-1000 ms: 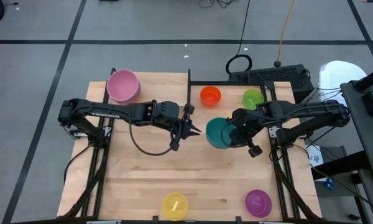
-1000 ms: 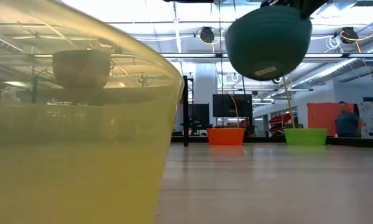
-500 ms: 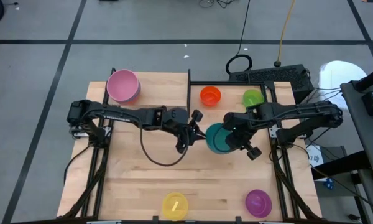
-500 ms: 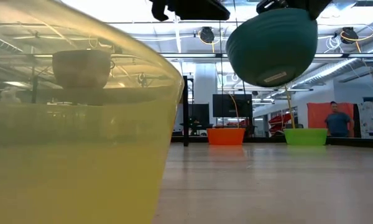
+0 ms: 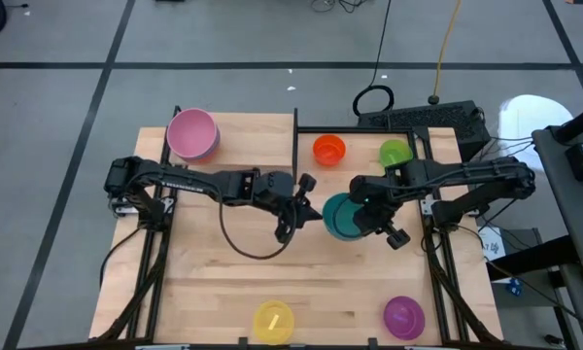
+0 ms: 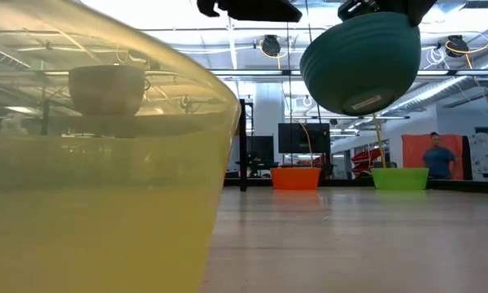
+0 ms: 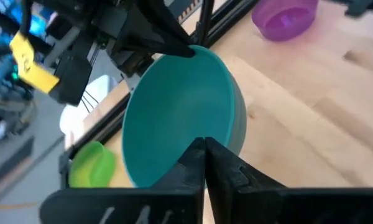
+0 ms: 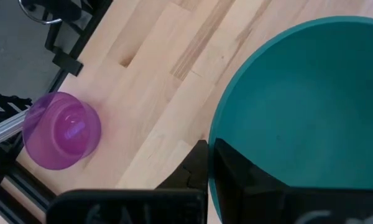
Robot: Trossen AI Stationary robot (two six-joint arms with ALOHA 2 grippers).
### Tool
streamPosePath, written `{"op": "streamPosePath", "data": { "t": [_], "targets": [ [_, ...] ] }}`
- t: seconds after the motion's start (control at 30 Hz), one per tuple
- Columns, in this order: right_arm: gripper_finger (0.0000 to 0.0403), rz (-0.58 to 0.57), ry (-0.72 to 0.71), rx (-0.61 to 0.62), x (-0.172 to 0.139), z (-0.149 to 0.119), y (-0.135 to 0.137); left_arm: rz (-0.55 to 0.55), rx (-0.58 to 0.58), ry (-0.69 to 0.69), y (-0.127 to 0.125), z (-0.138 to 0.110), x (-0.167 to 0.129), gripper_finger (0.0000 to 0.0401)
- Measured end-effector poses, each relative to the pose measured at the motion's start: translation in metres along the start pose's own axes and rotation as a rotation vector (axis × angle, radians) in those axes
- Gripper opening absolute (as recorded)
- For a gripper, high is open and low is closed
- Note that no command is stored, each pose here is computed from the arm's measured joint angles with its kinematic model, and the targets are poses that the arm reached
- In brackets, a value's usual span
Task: Place and stack bowls onto a shelf
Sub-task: Stack the green bowl on top of the pink bowl on the shelf
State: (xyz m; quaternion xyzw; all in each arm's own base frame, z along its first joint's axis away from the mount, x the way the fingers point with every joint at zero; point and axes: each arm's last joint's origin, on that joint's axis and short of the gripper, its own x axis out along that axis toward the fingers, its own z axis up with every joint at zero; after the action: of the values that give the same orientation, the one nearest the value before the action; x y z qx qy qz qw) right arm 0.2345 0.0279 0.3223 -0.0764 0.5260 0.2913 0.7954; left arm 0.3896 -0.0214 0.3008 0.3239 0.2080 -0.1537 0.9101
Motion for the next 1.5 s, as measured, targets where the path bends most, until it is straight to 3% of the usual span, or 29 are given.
{"op": "streamPosePath", "data": {
  "t": [0.17,0.3,0.4,0.67,1.23,1.5],
  "targets": [
    [0.0,-0.001,0.0,0.0,0.0,0.0,0.0,0.001,-0.099,0.001,0.0,0.0,0.0,0.0037],
    [0.0,-0.001,-0.001,0.0,0.0,0.0,0.0,-0.015,-0.102,0.021,-0.002,-0.003,0.002,0.0061],
    [0.0,-0.005,-0.008,-0.009,0.0,0.001,0.0,-0.033,-0.059,0.043,-0.004,-0.006,0.006,0.0072],
    [0.0,-0.01,-0.024,-0.016,0.0,0.002,-0.001,-0.03,0.222,0.063,-0.013,-0.007,0.021,0.006],
    [0.0,0.002,-0.073,-0.05,0.0,0.006,-0.002,-0.046,0.285,0.078,-0.017,-0.009,0.023,0.0051],
    [0.0,0.011,-0.111,-0.098,-0.001,0.01,-0.002,-0.127,0.283,0.033,-0.021,-0.009,0.023,0.0051]
  ]
}}
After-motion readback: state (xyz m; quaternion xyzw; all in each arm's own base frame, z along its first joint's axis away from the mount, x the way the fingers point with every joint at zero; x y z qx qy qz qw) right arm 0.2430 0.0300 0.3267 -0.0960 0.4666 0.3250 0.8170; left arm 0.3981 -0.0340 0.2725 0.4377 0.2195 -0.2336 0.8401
